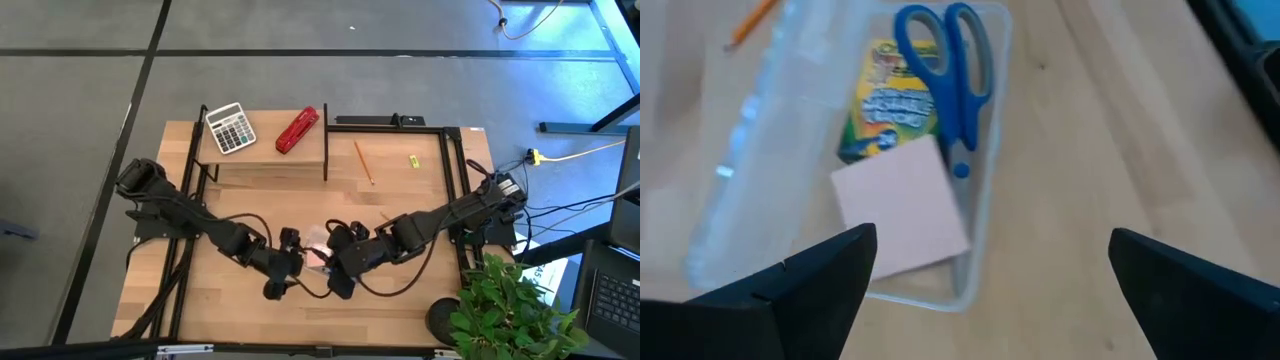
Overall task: Pack school essentials
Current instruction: Put the blue pen into the transparent supply box, then put the bottom orange pencil into the transparent supply box
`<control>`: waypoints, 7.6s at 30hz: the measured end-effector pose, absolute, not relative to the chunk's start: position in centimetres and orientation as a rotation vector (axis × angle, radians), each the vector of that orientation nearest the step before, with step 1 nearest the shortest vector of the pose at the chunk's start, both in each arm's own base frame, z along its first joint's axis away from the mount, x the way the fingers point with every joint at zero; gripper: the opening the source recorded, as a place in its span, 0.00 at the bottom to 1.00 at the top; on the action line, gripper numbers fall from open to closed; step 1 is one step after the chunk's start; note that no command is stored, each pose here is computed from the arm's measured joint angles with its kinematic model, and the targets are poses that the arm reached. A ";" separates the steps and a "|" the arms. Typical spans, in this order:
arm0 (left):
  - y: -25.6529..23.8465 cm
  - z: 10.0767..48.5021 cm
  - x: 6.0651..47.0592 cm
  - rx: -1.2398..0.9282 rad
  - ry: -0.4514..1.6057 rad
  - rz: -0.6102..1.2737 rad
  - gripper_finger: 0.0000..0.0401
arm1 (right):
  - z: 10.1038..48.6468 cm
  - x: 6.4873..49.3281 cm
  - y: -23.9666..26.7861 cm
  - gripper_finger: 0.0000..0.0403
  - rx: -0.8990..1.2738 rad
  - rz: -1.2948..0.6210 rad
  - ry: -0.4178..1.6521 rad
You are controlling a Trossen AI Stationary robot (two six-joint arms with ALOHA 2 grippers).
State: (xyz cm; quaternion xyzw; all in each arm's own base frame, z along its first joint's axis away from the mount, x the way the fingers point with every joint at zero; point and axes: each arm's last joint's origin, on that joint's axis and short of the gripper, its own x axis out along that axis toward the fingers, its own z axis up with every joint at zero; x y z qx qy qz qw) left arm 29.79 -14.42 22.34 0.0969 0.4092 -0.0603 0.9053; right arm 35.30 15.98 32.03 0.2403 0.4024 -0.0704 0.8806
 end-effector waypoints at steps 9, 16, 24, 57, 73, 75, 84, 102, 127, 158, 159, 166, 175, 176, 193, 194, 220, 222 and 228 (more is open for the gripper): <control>-12.2 22.4 30.8 0.212 0.848 -0.075 0.98 | 31.9 35.1 16.8 0.09 0.493 -0.125 0.840; -11.0 22.4 31.2 0.221 0.854 -0.051 0.98 | 30.2 35.8 17.4 0.09 0.476 -0.139 0.880; -10.6 22.3 31.3 0.216 0.856 -0.038 0.98 | 27.2 37.1 18.0 0.09 0.440 -0.170 0.953; -10.6 22.3 31.3 0.218 0.863 -0.037 0.98 | 23.0 38.1 14.2 0.09 0.254 -0.391 1.149; -10.6 22.3 31.3 0.217 0.863 -0.038 0.98 | 23.0 38.4 13.2 0.18 0.240 -0.361 1.172; -10.6 22.3 31.3 0.217 0.863 -0.038 0.98 | 23.0 38.4 13.2 0.18 0.240 -0.360 1.172; -10.6 22.3 31.3 0.217 0.862 -0.038 0.98 | 23.6 38.3 13.4 0.20 0.281 -0.277 1.199; -10.6 22.4 31.3 0.216 0.860 -0.038 0.98 | 32.2 34.4 13.2 0.20 0.320 -0.223 0.936; -10.6 22.3 31.2 0.187 0.877 -0.021 0.98 | 31.4 22.5 5.3 0.20 0.448 -0.606 1.086; -10.6 22.3 31.2 0.164 0.878 -0.008 0.98 | 24.5 21.3 1.2 0.23 0.669 -0.583 1.320; -10.6 22.3 31.2 0.165 0.878 -0.009 0.98 | 24.5 21.3 1.2 0.22 0.671 -0.581 1.322; -10.6 22.2 31.2 0.166 0.878 -0.008 0.98 | 24.5 21.3 1.2 0.17 0.654 -0.566 1.327; -10.6 22.2 31.2 0.166 0.878 -0.009 0.98 | 23.1 20.9 1.2 0.35 0.671 -0.570 1.361; -10.6 22.2 31.2 0.166 0.878 -0.009 0.98 | 22.7 20.9 1.2 0.37 0.673 -0.551 1.364; -10.6 22.2 31.2 0.166 0.878 -0.009 0.98 | 16.6 19.8 1.2 0.48 0.707 -0.542 1.310; -10.6 22.2 31.2 0.167 0.877 -0.008 0.98 | 16.4 19.7 1.2 0.48 0.708 -0.541 1.307; -10.5 22.2 31.2 0.178 0.873 0.015 0.98 | 12.8 20.3 1.2 0.26 0.625 -0.569 1.432; -10.5 22.2 31.2 0.178 0.873 0.015 0.98 | 12.7 20.3 1.2 0.21 0.626 -0.566 1.429; -10.5 22.2 31.2 0.178 0.873 0.015 0.98 | 12.7 20.4 1.2 0.08 0.634 -0.554 1.419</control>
